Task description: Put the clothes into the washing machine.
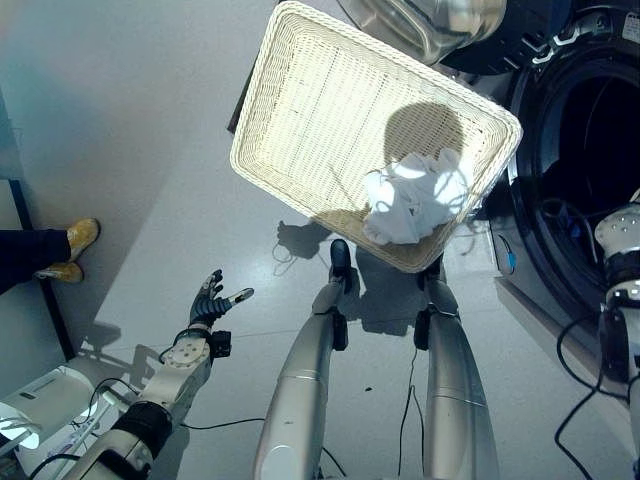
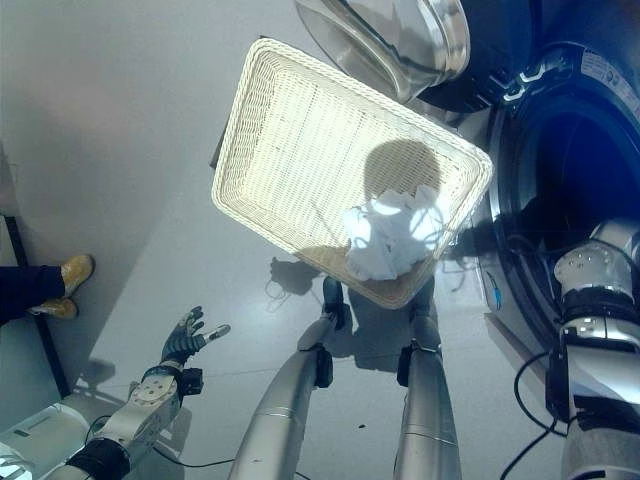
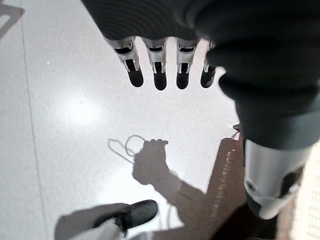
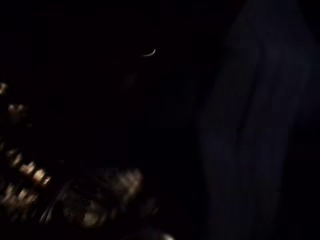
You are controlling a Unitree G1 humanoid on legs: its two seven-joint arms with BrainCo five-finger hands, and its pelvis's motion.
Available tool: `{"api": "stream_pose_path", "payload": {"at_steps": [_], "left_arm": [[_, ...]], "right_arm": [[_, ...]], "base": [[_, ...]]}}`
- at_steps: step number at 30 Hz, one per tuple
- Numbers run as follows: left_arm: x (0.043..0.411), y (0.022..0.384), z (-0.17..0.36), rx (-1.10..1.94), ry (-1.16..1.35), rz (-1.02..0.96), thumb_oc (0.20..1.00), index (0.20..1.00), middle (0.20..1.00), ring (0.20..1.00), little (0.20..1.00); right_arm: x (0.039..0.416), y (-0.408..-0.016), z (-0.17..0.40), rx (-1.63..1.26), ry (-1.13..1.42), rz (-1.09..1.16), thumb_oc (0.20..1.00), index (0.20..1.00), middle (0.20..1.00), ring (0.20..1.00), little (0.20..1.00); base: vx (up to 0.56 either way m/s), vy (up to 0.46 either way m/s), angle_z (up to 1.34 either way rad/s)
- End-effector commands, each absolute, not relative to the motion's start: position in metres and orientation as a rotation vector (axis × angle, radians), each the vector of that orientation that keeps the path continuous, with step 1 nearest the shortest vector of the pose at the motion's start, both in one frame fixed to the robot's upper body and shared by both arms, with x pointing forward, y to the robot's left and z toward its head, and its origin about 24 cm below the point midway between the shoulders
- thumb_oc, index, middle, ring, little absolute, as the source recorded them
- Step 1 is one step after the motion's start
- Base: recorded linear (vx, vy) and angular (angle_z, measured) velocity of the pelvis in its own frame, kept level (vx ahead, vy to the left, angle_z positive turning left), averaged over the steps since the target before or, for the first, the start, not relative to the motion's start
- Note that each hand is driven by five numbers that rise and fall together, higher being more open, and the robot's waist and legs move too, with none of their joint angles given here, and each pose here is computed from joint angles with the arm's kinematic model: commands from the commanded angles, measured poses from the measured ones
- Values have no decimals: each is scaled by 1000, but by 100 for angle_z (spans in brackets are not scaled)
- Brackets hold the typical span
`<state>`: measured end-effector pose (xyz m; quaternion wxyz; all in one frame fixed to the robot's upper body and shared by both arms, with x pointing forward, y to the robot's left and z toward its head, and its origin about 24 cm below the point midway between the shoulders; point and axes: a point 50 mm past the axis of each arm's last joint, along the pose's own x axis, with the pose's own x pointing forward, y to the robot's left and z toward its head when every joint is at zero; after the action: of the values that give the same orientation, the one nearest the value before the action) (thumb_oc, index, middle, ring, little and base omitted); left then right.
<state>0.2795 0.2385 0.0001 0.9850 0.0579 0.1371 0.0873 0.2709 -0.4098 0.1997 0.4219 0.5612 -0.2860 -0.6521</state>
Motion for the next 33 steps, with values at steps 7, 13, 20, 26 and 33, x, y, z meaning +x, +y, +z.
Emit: {"api": "stream_pose_path", "payload": {"at_steps": [7, 13, 20, 26, 33], "left_arm": [[288, 253, 1, 140, 309, 176, 1000, 1000, 1000, 1000, 1000], [295, 237, 2, 149, 294, 142, 1000, 1000, 1000, 1000, 1000], [286, 228, -5, 126, 297, 141, 1000, 1000, 1000, 1000, 1000], [281, 219, -12, 97, 302, 141, 1000, 1000, 1000, 1000, 1000], [280, 204, -15, 68, 291, 149, 1000, 1000, 1000, 1000, 1000]], "right_arm": [[344, -365, 155, 1121, 35, -510, 1000, 1000, 1000, 1000, 1000], [331, -393, 146, 570, 42, -854, 1000, 1000, 1000, 1000, 1000], [329, -399, 178, 544, -181, -928, 1000, 1000, 1000, 1000, 1000], [325, -390, 161, 768, -304, -947, 1000, 1000, 1000, 1000, 1000], [330, -363, 157, 733, -418, -846, 1000, 1000, 1000, 1000, 1000]], "base": [[-39, -58, 13], [-6, -4, 7], [-20, 44, 1], [-24, 78, 4], [-24, 75, -5]]}}
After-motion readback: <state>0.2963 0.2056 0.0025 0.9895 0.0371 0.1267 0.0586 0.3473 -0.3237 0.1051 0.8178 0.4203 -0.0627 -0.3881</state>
